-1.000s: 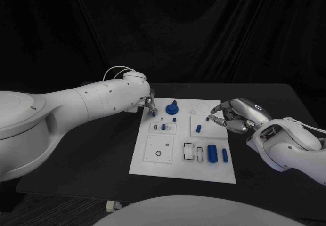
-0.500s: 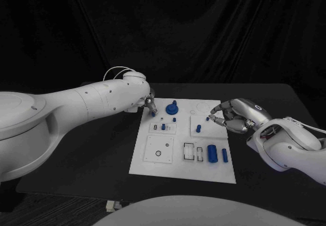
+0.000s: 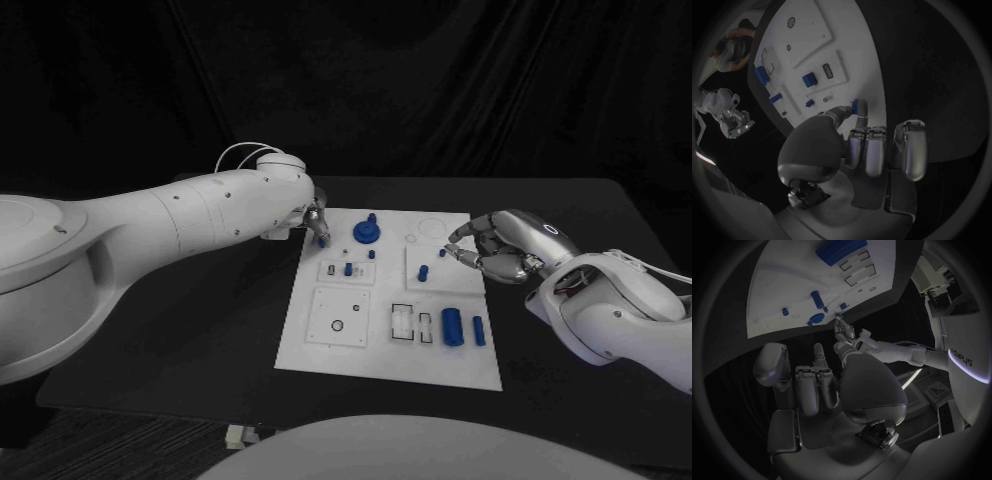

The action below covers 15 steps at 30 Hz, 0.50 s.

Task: Assemble the parts on the task board

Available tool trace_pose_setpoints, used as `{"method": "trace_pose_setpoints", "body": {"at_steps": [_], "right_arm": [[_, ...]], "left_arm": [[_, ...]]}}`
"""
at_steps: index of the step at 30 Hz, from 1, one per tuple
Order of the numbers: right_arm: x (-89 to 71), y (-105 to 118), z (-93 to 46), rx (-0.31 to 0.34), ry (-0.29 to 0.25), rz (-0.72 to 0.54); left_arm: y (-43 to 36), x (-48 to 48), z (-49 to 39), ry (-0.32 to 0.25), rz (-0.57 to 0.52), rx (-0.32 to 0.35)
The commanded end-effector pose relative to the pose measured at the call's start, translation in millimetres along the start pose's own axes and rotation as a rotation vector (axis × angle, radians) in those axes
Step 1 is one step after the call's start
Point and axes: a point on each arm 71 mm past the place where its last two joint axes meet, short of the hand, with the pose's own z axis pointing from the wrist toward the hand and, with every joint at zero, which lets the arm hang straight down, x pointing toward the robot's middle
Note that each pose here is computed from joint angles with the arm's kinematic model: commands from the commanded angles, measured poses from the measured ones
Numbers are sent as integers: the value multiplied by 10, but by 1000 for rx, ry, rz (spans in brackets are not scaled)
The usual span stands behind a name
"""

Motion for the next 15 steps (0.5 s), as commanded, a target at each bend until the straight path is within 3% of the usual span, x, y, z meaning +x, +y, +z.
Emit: {"method": "trace_pose_setpoints", "body": {"at_steps": [1, 8, 11, 15], "right_arm": [[3, -19, -13, 8, 4, -3], [-7, -41, -29, 13, 3, -5], [-12, -48, -37, 15, 3, -6], [-19, -59, -46, 19, 1, -6]], "left_arm": [[37, -1, -33, -64, -34, 33], [223, 3, -169, -118, -70, 38], [315, -30, -279, -153, -146, 52], [400, -23, -386, -153, -242, 62]]}}
